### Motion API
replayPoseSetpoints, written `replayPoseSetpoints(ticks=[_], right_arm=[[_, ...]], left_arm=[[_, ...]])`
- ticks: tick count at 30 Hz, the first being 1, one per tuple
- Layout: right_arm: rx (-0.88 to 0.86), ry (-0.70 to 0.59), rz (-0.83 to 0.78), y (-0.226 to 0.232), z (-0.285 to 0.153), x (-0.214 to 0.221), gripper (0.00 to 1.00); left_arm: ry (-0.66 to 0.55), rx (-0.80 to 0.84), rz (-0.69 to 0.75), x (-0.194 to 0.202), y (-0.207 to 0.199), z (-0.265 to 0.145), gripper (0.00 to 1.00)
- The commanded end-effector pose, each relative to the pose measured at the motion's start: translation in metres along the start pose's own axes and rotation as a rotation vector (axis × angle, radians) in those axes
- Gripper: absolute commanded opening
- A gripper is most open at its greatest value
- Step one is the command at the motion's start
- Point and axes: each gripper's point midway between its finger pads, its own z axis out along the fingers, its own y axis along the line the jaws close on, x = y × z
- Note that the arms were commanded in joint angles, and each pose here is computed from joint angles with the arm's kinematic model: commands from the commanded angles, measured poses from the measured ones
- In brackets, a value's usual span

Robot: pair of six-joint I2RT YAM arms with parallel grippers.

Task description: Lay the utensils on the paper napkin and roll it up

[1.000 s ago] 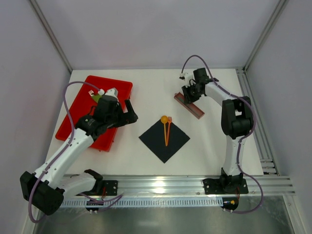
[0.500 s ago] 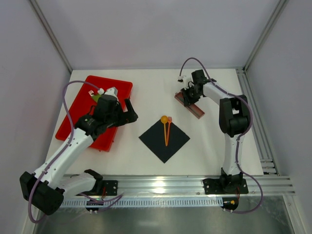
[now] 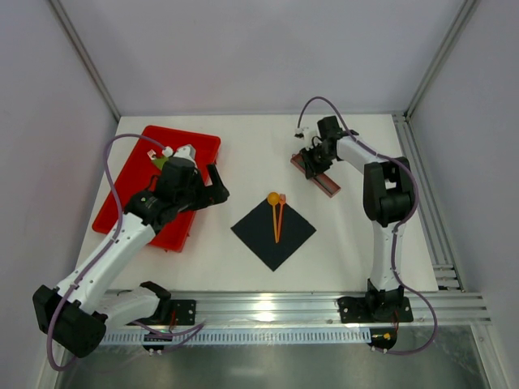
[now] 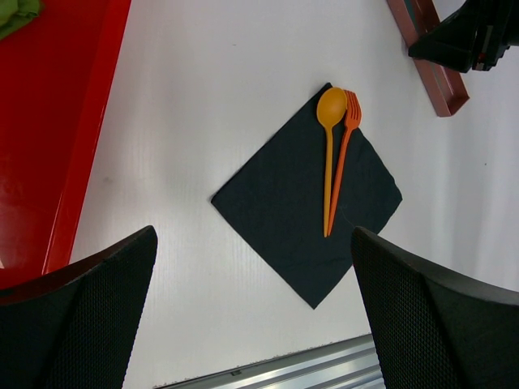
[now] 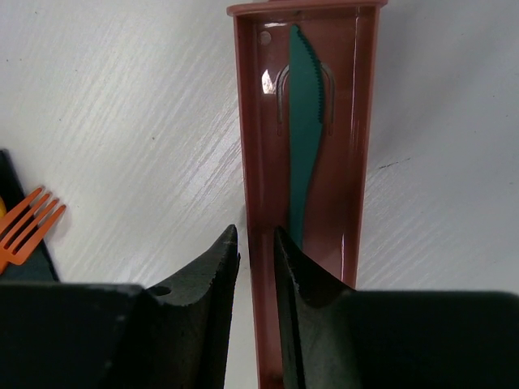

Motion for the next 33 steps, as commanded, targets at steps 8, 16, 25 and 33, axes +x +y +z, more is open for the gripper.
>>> replayPoseSetpoints(ticks=[8, 16, 25, 33], right_arm=[[0.02, -0.139, -0.008, 0.001, -0.046, -0.048, 0.27], [0.097, -0.107, 0.0, -0.019, -0.047, -0.037, 0.26], [0.091, -0.056, -0.008, -0.019, -0.04, -0.021, 0.26], [0.065, -0.023, -0.014, -0.012, -0.033, -0.005, 0.24]], left_arm=[[-0.061, 0.029, 0.004, -0.017, -0.008, -0.013, 1.0], [-0.065, 0.029, 0.004, -0.018, -0.008, -0.014, 1.0], [-0.064, 0.034, 0.003, -0.018, -0.009, -0.013, 1.0], [-0.067, 0.043, 0.005, -0.019, -0.011, -0.012, 1.0]])
